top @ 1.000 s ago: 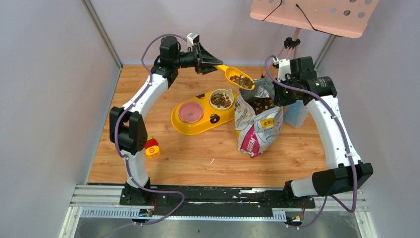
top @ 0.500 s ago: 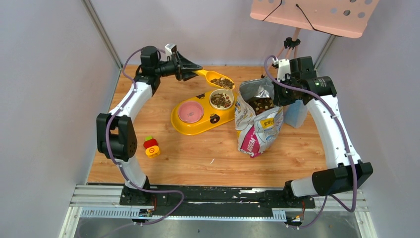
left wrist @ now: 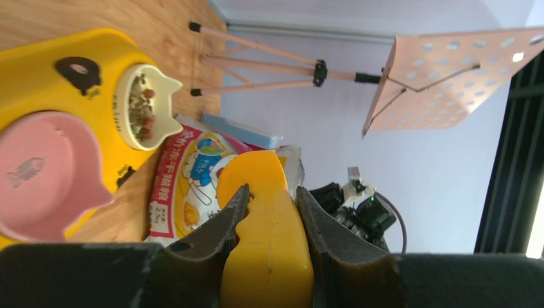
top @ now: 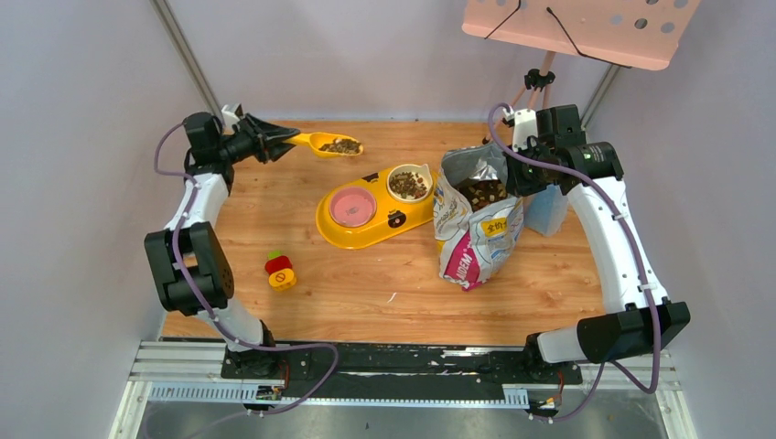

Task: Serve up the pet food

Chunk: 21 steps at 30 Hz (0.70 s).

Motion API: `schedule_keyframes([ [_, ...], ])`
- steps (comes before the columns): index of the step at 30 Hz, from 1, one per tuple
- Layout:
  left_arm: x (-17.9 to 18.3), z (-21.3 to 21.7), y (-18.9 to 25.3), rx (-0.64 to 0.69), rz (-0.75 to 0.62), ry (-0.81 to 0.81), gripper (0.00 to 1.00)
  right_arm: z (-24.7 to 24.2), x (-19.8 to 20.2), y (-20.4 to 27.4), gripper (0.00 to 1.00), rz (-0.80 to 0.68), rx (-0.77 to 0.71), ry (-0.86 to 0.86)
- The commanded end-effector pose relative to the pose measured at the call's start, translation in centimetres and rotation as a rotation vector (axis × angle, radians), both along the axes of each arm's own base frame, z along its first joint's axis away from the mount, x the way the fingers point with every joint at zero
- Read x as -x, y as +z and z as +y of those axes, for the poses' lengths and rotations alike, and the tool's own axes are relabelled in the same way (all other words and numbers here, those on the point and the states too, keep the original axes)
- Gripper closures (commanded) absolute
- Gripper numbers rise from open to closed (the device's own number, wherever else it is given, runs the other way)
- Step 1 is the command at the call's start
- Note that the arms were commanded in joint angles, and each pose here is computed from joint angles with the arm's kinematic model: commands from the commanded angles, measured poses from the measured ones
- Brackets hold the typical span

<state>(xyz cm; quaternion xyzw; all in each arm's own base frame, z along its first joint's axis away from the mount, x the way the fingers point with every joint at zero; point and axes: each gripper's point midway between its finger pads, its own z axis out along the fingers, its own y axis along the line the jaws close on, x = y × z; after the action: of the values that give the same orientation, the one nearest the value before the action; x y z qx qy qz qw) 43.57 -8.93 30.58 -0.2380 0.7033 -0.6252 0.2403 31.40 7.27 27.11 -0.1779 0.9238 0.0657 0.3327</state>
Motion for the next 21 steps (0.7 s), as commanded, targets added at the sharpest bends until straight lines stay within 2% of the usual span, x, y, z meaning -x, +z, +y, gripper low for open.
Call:
schedule_keyframes([
  [1, 1.2, 3.0, 0.8, -0.041, -0.080, 0.040, 1.00, 0.4, -2.6, 5.4, 1.00, -0.247, -0.021, 0.029],
  [16, 1.4, 4.4, -5.3, -0.115, -0.108, 0.017, 1.00, 0.4, -2.1, 5.7, 1.00, -0.270, -0.026, 0.036],
  [21, 0.5, 4.9, -7.0, -0.209, -0.122, -0.004, 1.00, 0.3, -1.9, 5.9, 1.00, -0.276, -0.029, 0.029],
])
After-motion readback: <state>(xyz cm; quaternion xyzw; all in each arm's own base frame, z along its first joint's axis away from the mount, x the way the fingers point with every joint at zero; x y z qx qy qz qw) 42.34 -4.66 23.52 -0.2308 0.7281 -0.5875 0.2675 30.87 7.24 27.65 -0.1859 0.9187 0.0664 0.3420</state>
